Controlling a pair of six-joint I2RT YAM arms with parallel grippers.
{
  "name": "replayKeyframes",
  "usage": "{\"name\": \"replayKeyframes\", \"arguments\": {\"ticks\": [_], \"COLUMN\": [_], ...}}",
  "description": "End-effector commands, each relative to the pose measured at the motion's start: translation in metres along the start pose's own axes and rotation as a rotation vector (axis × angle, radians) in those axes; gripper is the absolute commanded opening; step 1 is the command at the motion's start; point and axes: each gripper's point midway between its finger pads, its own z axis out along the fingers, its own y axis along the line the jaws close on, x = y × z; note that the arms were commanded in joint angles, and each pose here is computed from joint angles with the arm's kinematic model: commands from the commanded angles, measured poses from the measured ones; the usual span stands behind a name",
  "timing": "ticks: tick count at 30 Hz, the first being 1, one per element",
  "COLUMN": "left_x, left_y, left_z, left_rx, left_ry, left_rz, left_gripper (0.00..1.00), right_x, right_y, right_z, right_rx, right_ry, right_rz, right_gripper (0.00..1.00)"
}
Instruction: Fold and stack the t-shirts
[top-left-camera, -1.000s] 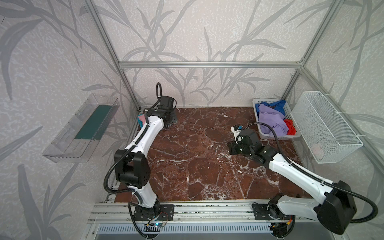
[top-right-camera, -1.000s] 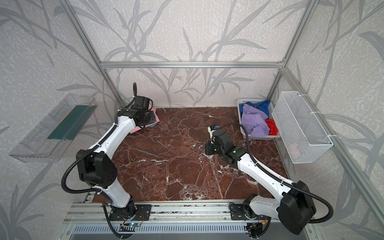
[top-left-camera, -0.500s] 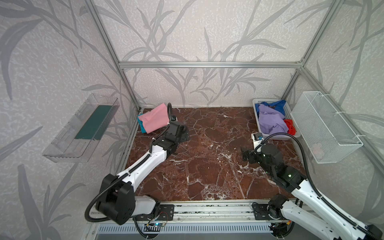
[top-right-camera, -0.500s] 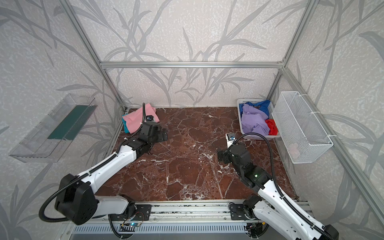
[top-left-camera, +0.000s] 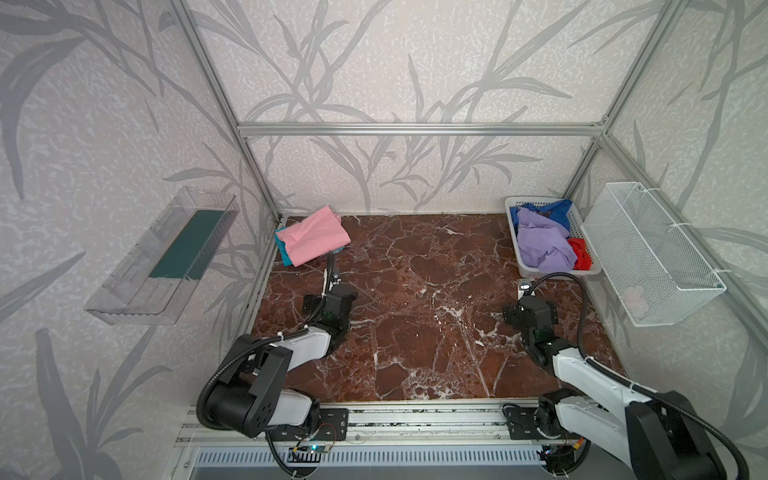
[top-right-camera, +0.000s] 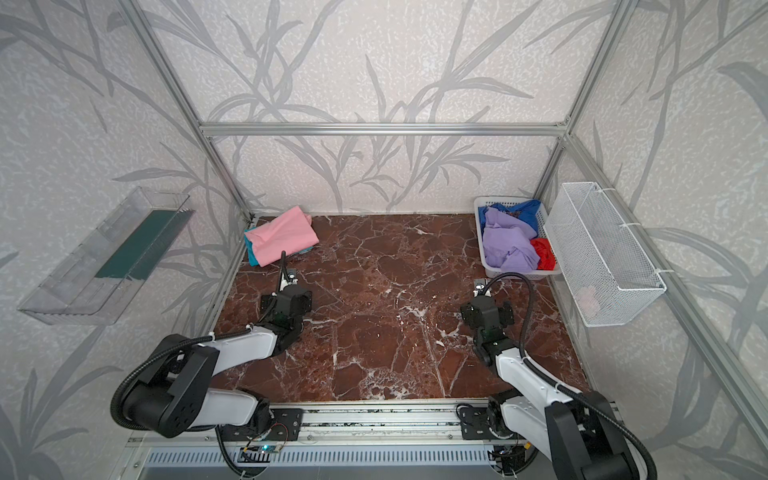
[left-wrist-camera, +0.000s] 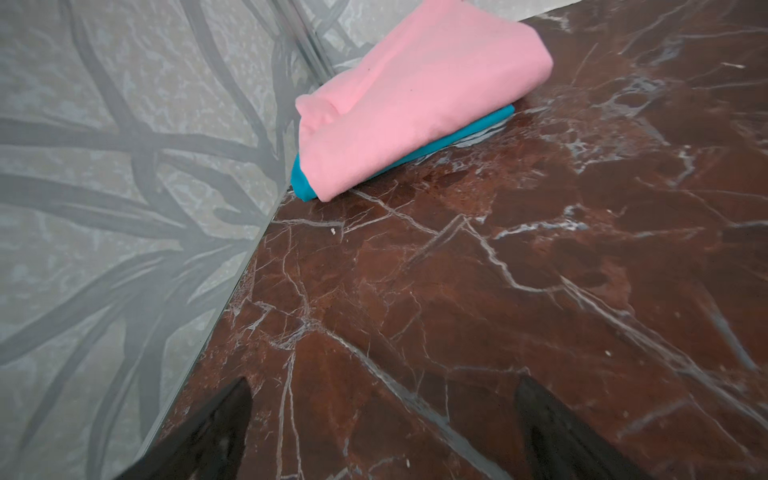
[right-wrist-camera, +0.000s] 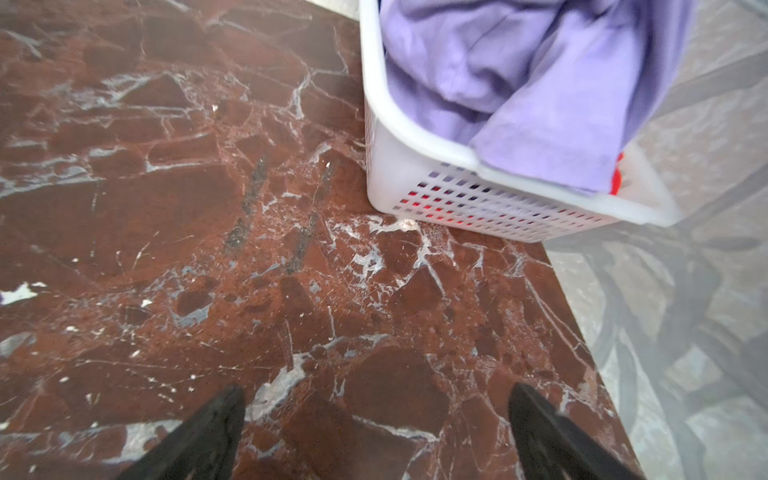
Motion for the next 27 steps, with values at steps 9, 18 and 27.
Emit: {"name": "replayKeyframes", "arguments": {"ticks": [9,18,27], "left_x": [-0.022,-0.024,-0.015], "left_y": [0.021,0.043,0.04], "left_z": [0.025,-0.009,0.015], "left_rx": [0.244,0.218,0.194], "left_ry": [-0.041,-0.256,-0.248], "left_rz": [-0.335,-0.377,-0.344], "left_gripper": [0.99,0.99,0.99], "right_x": [-0.07,-0.063,-0.063], "right_y": [0.034,0.047,0.04], "right_z": [0.038,0.041,0.046], "right_rx": [-0.214,-0.24,-0.222], "right_ry": [-0.275,-0.358,-0.329], "right_rz": [0.126,0.087,0.12], "right_gripper": [0.99,0.99,0.99]}}
